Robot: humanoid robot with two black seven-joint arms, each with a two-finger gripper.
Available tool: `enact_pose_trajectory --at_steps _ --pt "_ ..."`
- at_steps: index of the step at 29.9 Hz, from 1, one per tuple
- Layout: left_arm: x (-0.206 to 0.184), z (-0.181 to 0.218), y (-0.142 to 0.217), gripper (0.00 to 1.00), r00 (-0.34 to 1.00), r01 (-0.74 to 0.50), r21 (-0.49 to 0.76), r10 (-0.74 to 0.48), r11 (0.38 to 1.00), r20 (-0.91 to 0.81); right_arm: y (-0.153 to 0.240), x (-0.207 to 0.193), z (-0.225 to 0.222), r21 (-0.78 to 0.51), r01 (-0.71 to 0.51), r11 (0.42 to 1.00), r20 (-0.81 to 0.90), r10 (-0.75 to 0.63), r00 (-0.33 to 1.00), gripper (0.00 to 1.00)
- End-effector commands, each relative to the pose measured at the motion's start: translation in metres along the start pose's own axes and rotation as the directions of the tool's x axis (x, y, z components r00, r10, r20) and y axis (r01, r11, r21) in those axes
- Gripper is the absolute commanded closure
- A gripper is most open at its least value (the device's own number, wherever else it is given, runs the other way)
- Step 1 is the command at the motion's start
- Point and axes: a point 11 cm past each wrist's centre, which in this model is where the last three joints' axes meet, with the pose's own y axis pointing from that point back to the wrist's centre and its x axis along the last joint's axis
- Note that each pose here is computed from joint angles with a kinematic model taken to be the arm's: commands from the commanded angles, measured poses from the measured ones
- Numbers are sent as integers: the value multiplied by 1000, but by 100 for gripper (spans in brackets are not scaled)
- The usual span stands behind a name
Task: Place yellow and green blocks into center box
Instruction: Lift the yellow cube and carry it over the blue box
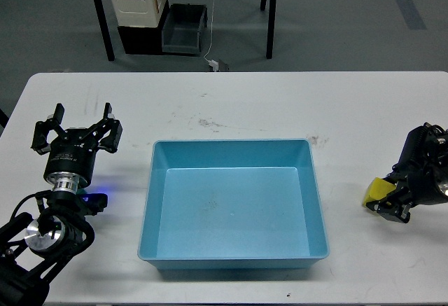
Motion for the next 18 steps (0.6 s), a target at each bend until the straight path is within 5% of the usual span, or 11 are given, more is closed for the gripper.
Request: enact_pose_trajectory --at_steps 1,9,18 --pt "-1 2 -1 0 1000 2 -4 -2 1000 1 31 40 23 -73 -92 993 -54 88 995 92" --pt "-2 4 -1 0 1000 5 -4 -5 1000 7 77 147 -10 -6 -269 963 -294 255 921 92" --pt "-2 4 0 0 1000 5 -6 -5 1000 6 46 203 -71 167 -218 962 -353 265 898 92"
